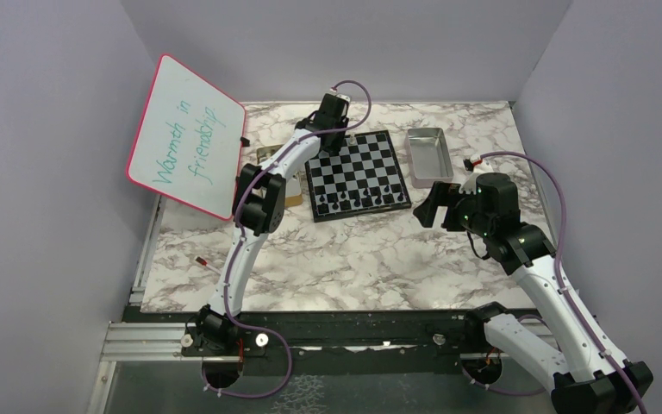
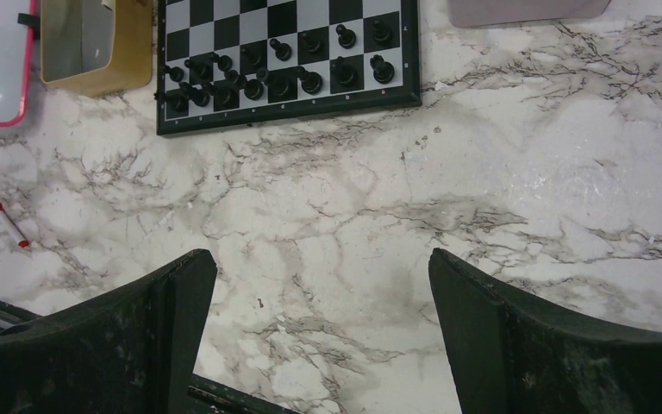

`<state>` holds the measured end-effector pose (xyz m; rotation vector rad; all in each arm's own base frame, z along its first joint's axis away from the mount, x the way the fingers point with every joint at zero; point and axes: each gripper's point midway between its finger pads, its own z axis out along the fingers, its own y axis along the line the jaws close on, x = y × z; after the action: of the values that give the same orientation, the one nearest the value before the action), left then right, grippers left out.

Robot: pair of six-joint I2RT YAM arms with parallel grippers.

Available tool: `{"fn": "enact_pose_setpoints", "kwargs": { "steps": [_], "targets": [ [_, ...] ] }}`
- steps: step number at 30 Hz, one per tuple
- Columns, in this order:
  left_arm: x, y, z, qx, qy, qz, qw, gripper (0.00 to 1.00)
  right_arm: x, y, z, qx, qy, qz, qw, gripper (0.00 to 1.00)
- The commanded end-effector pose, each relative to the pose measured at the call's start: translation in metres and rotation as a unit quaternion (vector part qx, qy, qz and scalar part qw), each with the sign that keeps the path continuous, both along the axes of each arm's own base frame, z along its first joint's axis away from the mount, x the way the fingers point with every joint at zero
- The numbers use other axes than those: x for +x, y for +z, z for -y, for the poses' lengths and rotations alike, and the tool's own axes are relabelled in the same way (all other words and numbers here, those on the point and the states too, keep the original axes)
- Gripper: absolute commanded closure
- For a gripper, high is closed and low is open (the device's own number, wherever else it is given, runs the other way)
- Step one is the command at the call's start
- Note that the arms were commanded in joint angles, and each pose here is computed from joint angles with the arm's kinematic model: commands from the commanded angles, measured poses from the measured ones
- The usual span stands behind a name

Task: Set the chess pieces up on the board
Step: Place the chess piece on the chessboard, then pick up the chess piece from the storage box.

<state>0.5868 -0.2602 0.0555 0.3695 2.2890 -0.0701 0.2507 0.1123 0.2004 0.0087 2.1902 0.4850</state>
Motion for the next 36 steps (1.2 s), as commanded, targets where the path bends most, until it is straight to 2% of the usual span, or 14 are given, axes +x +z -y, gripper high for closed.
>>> {"fn": "enact_pose_setpoints", "kwargs": {
  "steps": [1, 7, 11, 14, 17, 26, 36],
  "targets": [
    [-0.007, 0.046, 0.012, -0.029, -0.016, 0.023, 0.999, 0.53, 0.002, 0.006, 0.0, 0.007, -0.006, 0.011, 1.0, 0.0],
    [-0.019, 0.099, 0.013, -0.063, -0.023, 0.047, 0.997, 0.45, 0.001, 0.01, -0.002, 0.014, -0.002, 0.017, 1.0, 0.0],
    [-0.04, 0.121, 0.007, -0.075, -0.023, 0.041, 0.996, 0.44, -0.001, 0.012, -0.005, 0.021, 0.005, 0.021, 1.0, 0.0],
    [-0.058, 0.129, -0.008, -0.069, -0.009, 0.033, 0.997, 0.48, -0.002, 0.012, -0.006, 0.023, 0.009, 0.022, 0.999, 0.0],
    [-0.074, 0.132, -0.029, -0.052, 0.011, 0.028, 0.998, 0.58, -0.004, 0.012, -0.007, 0.026, 0.016, 0.024, 0.999, 0.0],
    [-0.095, 0.114, -0.101, -0.035, 0.095, -0.003, 0.995, 0.72, -0.006, 0.011, -0.013, 0.034, 0.033, 0.027, 0.999, 0.0],
    [-0.088, 0.064, -0.139, -0.027, 0.144, -0.052, 0.988, 0.74, -0.007, 0.009, -0.012, 0.031, 0.033, 0.029, 0.999, 0.0]
  ]
}}
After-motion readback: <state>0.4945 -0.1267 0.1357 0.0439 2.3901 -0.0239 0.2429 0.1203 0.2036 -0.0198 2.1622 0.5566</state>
